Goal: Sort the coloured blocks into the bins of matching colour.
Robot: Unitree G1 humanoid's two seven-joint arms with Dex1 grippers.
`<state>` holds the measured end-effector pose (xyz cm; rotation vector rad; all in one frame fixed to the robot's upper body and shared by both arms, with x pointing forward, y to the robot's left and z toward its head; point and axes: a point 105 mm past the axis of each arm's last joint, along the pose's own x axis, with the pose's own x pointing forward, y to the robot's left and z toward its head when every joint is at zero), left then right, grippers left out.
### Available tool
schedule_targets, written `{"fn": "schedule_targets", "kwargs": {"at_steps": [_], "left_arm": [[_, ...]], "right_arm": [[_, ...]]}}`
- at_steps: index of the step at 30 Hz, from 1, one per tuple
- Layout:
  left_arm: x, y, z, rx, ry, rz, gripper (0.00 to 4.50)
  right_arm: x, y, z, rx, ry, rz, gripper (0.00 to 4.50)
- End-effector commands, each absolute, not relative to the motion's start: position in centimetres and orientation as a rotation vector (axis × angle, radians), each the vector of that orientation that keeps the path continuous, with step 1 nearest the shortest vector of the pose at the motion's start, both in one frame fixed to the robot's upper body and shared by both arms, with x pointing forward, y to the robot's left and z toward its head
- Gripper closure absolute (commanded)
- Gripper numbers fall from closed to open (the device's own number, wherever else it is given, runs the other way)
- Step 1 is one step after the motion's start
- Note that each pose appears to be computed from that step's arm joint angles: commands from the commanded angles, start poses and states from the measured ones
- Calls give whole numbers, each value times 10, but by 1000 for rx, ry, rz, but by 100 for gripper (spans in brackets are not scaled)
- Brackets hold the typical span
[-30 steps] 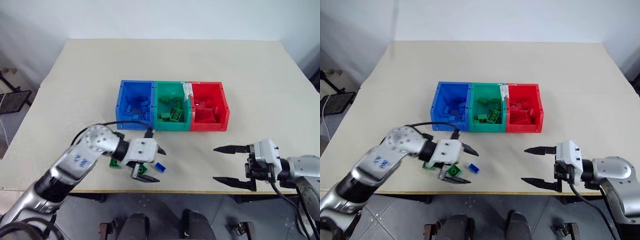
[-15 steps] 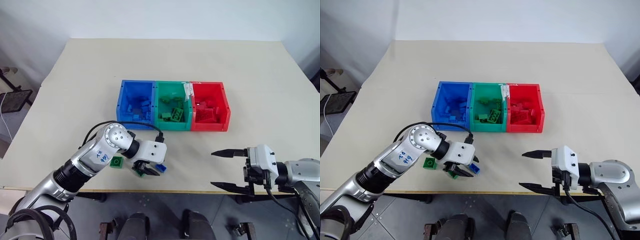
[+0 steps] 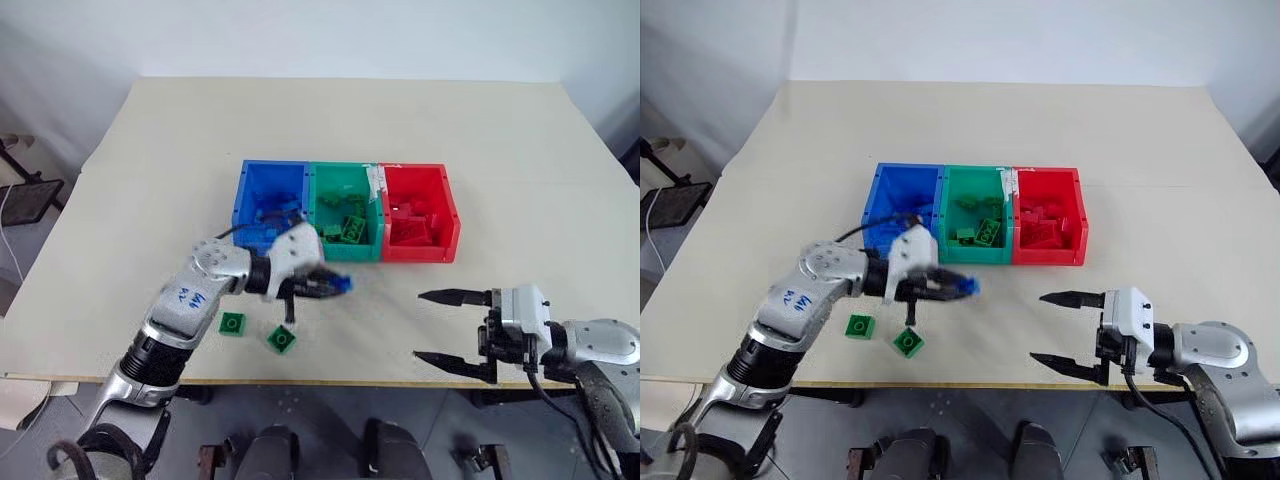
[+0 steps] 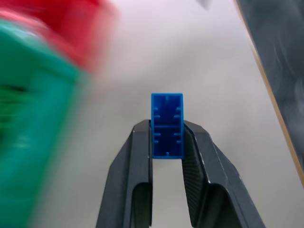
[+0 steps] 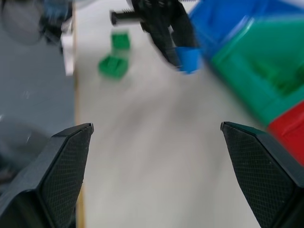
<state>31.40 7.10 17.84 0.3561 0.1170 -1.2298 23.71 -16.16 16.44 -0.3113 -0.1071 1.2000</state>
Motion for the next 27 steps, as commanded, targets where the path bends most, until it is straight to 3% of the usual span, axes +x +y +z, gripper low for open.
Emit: {"fn": "schedule_targets", "kwargs": {"at_steps": [1,5,10,17,22,27], "left_arm": [[332,101,210,303,-26,-1008,402],[358,115,233,240,-130,-813,402],[383,117,224,127,-110,-688,402],[382,131,228,133,-135,-632,179],[348,143,217,236,-150,-784,35],[306,206,199,285,-127,-831,35]], "right_arm": [[249,-165,196,-302,-264,1083,0],[263,-170,198,-310,-273,1016,0],[268,-167,190,-292,-208,1025,0],[273,-164,191,-298,-189,1043,0],[272,-160,186,-331,-170,1102,0],[273,-158,181,-377,-157,1190,0]]}}
